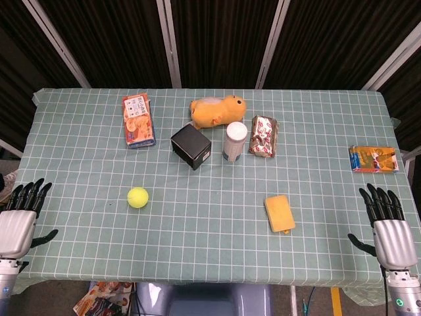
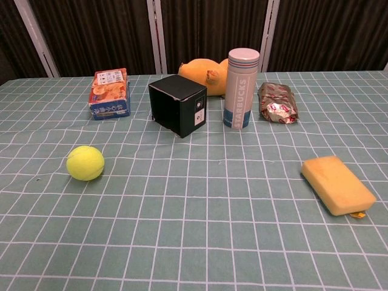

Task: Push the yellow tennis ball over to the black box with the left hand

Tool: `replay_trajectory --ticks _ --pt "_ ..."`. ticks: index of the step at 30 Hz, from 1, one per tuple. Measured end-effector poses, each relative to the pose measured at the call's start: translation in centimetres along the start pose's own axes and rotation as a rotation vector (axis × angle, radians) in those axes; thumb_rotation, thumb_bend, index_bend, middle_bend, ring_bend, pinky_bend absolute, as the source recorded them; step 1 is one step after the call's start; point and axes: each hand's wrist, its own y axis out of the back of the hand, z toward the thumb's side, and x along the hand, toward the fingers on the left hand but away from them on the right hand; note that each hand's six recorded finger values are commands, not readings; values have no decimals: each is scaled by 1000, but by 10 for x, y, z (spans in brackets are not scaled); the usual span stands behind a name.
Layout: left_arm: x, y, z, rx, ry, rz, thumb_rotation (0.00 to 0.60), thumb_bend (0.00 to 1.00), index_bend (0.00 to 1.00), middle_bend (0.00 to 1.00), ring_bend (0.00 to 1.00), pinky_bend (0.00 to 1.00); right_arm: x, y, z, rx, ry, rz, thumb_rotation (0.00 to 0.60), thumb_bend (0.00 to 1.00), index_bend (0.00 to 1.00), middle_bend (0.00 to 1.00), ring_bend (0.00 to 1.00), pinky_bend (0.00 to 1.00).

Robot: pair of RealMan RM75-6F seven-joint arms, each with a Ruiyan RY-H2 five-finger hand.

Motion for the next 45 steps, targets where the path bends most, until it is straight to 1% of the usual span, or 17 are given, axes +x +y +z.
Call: replay_trajectory --ticks 10,12,15,17,18,19,20,21,23,25,26,28,31,33,36,41,45 --pt "2 1 13 -8 -26 -21 600 85 0 0 0 3 6 4 1 -22 10 2 600 115 0 0 0 0" --pt "4 -2 15 1 -34 -32 600 71 0 0 0 36 8 5 1 -27 12 4 600 115 0 0 0 0" --pt "8 -6 20 -7 -63 -38 600 48 0 16 29 144 9 6 2 -39 22 3 600 115 0 0 0 0" --pt "12 -13 24 -5 -97 -60 600 62 11 88 114 228 9 7 3 -43 33 4 600 115 0 0 0 0" --pt "15 -17 27 0 -117 -70 600 77 45 152 179 313 9 7 5 -46 41 5 600 115 0 0 0 0" --pt "18 -20 30 7 -140 -78 600 97 107 225 251 405 10 7 5 -48 45 8 600 115 0 0 0 0" --pt "21 -24 35 18 -169 -80 600 110 174 283 306 473 10 7 5 -49 47 11 600 115 0 0 0 0" --pt "24 -26 39 25 -191 -75 600 120 245 343 358 530 10 6 5 -50 49 13 600 115 0 0 0 0" --pt "29 -30 47 34 -225 -62 600 129 321 417 418 576 10 6 4 -52 51 18 600 114 0 0 0 0" --pt "31 -33 50 37 -240 -69 600 163 366 461 450 599 11 7 4 -58 56 25 600 115 0 0 0 0" --pt "33 -37 53 43 -252 -85 600 186 384 478 466 613 11 7 4 -62 59 28 600 115 0 0 0 0" --pt "36 -43 58 54 -272 -118 600 270 436 528 512 653 12 8 3 -70 63 32 600 115 0 0 0 0" --pt "42 -54 66 76 -301 -175 600 370 475 572 553 693 13 9 0 -74 64 35 600 115 0 0 0 0" --pt "46 -62 71 94 -315 -210 600 415 480 584 565 703 14 11 -3 -75 60 36 600 115 0 0 0 0" --pt "49 -71 75 129 -324 -236 600 438 481 586 568 709 15 13 -6 -75 54 30 600 115 0 0 0 0" --pt "60 -89 82 164 -339 -284 600 444 490 585 567 709 17 15 -11 -65 29 29 600 115 0 0 0 0" --pt "65 -91 92 185 -372 -268 600 446 507 595 576 716 17 14 -13 -52 18 41 600 114 0 0 0 0"
